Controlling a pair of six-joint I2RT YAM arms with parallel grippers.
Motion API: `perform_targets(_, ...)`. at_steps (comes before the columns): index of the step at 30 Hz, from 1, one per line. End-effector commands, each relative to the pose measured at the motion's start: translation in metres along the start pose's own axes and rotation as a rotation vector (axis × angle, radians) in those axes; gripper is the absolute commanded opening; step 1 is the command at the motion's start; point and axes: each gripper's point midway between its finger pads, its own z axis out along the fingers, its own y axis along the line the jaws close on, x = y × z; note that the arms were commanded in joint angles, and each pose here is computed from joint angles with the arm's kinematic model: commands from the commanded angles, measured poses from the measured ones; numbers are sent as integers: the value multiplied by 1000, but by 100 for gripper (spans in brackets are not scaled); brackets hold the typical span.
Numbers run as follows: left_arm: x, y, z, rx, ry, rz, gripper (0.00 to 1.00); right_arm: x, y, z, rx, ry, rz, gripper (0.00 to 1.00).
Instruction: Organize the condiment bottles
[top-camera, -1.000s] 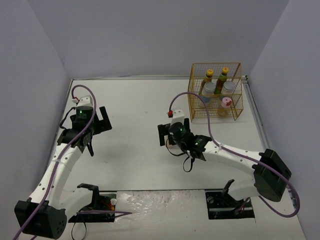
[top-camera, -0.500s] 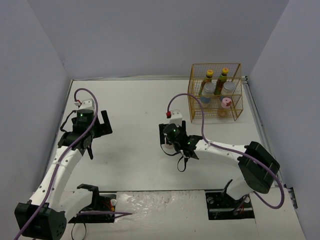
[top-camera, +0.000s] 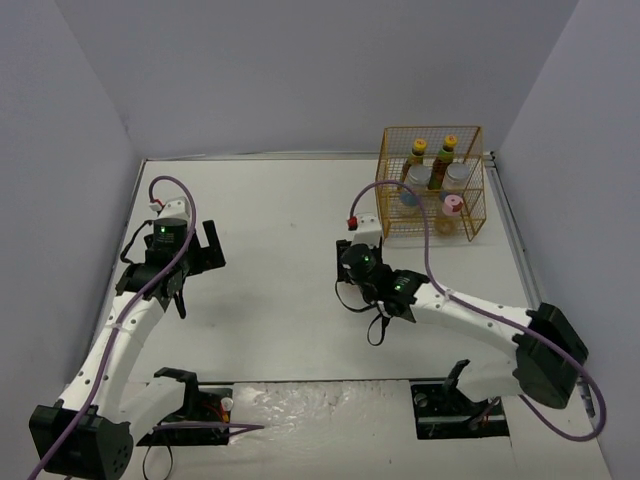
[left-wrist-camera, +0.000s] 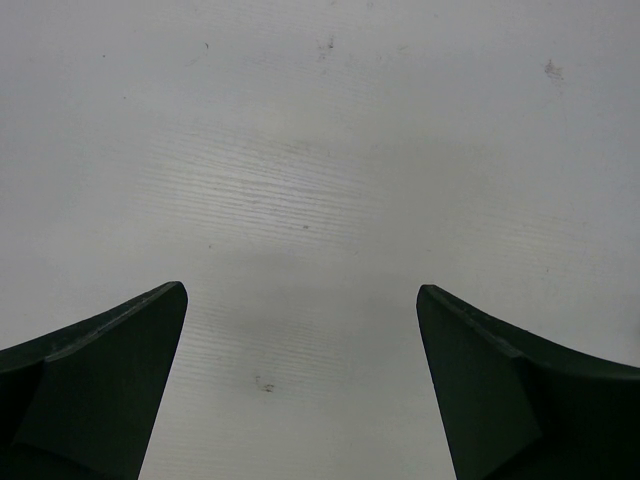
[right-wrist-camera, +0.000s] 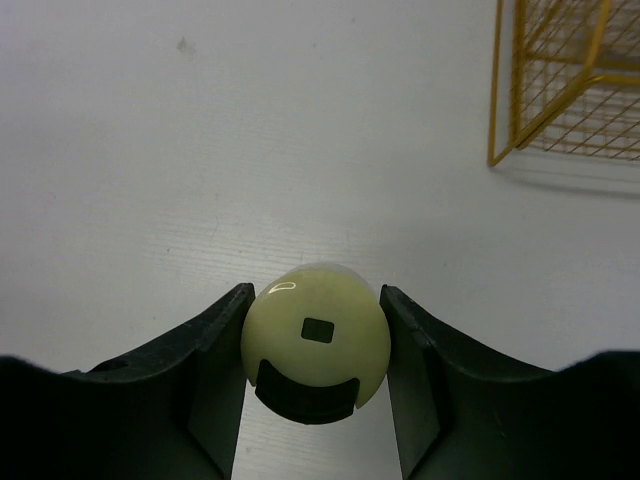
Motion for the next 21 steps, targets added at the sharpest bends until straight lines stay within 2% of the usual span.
perform_targets(1, -21, -6, -3, 29, -72, -8, 97, -89, -39, -39, 30, -207, 63, 0)
perform_targets(7, -20, -6, -3, 32, -70, -8, 97, -134, -92, -52, 53, -278, 25, 0)
perform_targets(11, -20, -6, -2, 33, -69, -7, 97, -157, -131, -44, 85, -292, 10, 0)
perform_targets(21, -21, -5, -3, 31, -77, -1, 97, -194, -170, -7, 88, -313, -15, 0)
